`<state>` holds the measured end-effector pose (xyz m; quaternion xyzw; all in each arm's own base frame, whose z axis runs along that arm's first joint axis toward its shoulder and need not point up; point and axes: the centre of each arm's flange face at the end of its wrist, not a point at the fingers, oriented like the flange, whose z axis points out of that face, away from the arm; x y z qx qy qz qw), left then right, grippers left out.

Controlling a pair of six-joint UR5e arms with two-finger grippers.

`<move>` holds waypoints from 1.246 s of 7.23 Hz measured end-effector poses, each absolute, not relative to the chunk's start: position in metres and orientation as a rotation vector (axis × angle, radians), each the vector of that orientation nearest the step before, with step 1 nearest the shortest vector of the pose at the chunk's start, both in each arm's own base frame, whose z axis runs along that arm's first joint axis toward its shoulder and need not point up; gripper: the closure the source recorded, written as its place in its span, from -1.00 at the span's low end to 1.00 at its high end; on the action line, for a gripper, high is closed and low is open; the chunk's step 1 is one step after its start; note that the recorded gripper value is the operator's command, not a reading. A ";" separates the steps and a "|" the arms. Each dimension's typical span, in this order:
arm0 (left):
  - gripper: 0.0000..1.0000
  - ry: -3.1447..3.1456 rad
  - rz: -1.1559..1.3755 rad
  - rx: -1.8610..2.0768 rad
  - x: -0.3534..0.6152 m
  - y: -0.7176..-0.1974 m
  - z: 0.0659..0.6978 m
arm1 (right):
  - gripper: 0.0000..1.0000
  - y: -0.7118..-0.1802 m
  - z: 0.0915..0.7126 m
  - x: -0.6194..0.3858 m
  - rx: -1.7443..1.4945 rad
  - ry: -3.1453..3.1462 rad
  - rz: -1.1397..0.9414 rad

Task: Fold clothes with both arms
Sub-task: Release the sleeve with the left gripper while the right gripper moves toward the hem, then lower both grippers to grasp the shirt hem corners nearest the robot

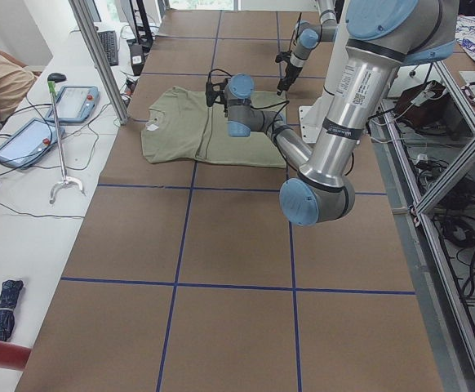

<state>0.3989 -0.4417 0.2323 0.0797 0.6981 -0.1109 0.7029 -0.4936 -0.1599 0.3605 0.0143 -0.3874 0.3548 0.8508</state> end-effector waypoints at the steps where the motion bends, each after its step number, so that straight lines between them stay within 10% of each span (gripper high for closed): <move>1: -0.73 1.554 -0.247 0.178 0.399 -0.442 0.232 | 0.99 -0.159 0.362 -0.493 0.027 -0.811 0.744; 9: -0.65 1.373 -0.375 0.057 0.408 -0.391 0.301 | 1.00 -0.148 0.335 -0.475 -0.013 -0.843 0.718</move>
